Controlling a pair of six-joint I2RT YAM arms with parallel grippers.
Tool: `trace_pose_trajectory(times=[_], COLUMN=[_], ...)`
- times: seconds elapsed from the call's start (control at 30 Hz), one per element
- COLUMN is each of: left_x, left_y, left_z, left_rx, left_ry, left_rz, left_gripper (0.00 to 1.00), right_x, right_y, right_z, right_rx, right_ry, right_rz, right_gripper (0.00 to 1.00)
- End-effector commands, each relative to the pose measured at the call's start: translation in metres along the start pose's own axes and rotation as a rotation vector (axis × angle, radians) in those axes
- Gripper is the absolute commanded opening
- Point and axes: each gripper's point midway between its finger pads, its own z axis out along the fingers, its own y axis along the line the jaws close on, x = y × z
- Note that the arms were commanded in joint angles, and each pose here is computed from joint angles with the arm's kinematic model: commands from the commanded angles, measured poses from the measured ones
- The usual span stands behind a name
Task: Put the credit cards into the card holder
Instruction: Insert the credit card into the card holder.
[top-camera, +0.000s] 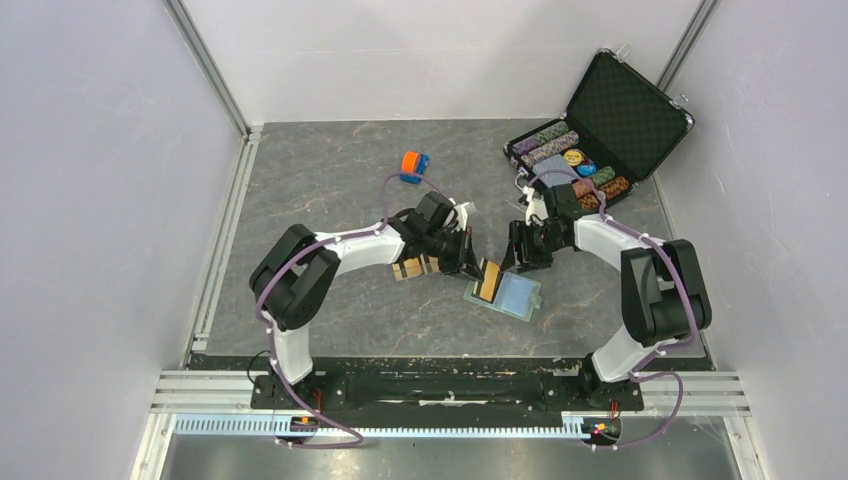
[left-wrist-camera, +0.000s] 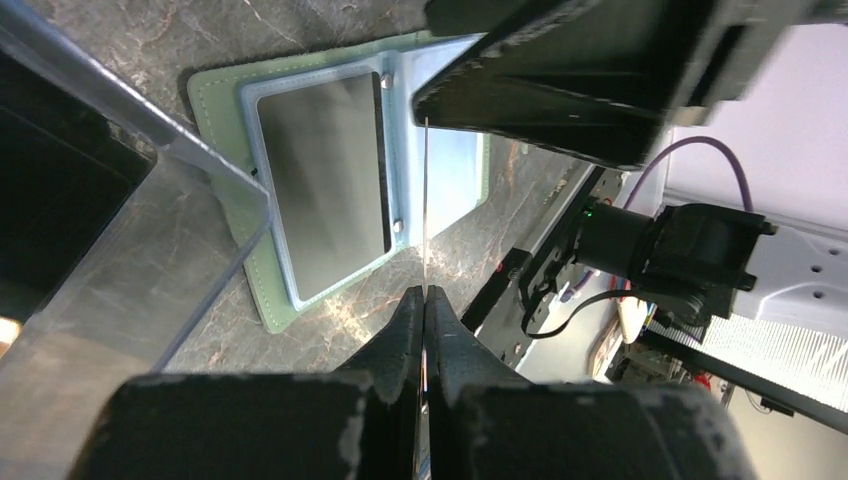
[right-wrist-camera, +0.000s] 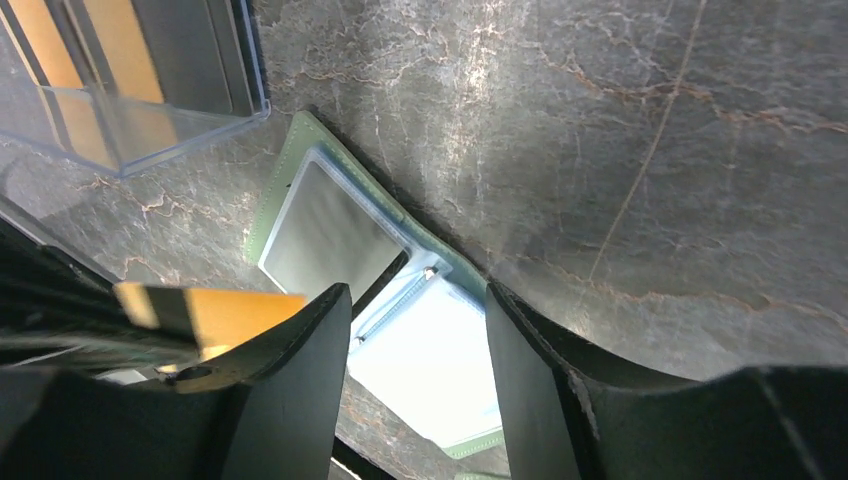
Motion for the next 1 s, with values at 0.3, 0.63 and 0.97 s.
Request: trace_pose_trajectory(times=[0.3,0.63,0.97], left_x=[-0.011,-0.015,-0.006], left_y=[-0.004,-0.008,0.007], left_z=[0.033,0.042,0.050], left_rx=[0.049,0.072,0.042], left_ry=[0.026,0.057,0.104], left_rz=[0.064,0.065,0.047], left_gripper=[0.02,0.02,0.02], right_x=[0.014,0.046,0.073], right_y=[-0.006,-0.036,-0.044], right_z=[-0.037,-0.052,-0.036], right_rx=[0.072,0.123,0.113], right_ry=[-0.049,-0.008,0.054], right_rz=[0.010,0.143,0.189], right_gripper=[0.54,0.52,0.49])
